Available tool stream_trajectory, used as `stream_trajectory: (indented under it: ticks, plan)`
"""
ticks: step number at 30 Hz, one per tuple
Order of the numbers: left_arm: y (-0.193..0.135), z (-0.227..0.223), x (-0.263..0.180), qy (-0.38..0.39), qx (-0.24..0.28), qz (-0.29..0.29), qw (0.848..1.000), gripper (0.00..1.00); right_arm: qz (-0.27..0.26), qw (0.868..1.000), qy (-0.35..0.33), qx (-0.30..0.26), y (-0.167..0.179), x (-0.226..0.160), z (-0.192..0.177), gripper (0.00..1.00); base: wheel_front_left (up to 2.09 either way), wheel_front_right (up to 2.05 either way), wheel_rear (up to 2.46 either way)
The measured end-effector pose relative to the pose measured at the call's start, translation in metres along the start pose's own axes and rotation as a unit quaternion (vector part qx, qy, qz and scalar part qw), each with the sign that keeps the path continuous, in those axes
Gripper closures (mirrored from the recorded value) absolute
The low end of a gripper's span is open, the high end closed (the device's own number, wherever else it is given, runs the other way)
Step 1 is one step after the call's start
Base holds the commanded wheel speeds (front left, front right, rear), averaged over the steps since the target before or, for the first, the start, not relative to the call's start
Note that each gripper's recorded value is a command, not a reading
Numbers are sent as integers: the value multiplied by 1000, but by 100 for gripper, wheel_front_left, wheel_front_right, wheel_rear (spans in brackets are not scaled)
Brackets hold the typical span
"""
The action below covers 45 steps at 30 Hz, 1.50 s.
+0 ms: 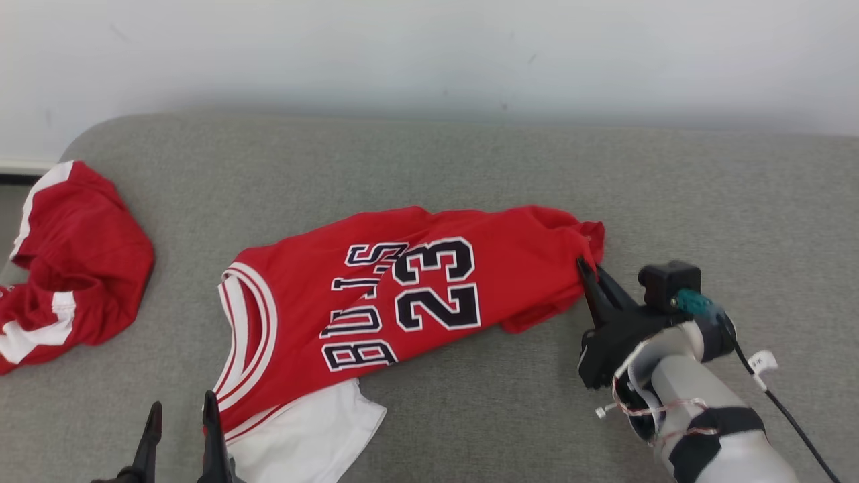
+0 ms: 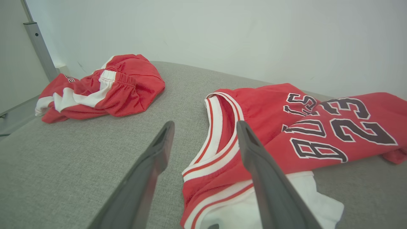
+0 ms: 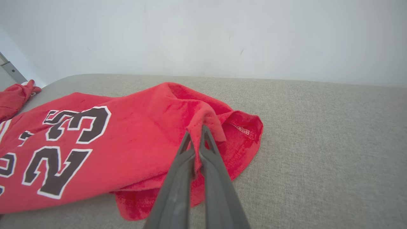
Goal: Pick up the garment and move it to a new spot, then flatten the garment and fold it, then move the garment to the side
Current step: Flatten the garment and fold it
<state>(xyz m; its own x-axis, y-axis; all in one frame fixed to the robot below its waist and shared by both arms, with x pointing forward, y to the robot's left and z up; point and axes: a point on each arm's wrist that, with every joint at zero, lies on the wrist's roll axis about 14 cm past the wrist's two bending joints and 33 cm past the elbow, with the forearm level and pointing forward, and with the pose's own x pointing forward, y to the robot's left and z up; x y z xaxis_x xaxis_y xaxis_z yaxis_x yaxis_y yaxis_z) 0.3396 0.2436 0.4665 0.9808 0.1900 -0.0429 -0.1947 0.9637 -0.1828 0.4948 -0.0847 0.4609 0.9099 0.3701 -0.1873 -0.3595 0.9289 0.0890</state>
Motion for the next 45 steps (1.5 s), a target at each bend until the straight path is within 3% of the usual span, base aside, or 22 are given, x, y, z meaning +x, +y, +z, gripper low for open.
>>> stream_trajectory:
  ticks: [7, 18, 24, 32, 45]
  plan:
    - [-13, -5, -6, 7, -3, -22, 1000, 0, -12, 999, -40, 20, -15, -45, 7, 100, 0, 0, 0]
    - [-30, -8, -7, 11, -5, -50, 999, 0, -48, 995, -31, 77, -26, -128, -30, 100, 0, 0, 0]
    - [-32, -8, -5, 11, -7, -52, 999, 0, -66, 994, -31, 78, -26, -155, -25, 100, 0, 0, 0]
    - [-34, -8, -7, 11, -9, -54, 998, 0, -25, 997, -59, 46, -2, -132, 14, 100, 0, 0, 0]
    - [-17, -6, -8, 8, -9, -26, 1000, 0, 4, 996, -76, -38, -6, -23, 80, 100, 0, 0, 0]
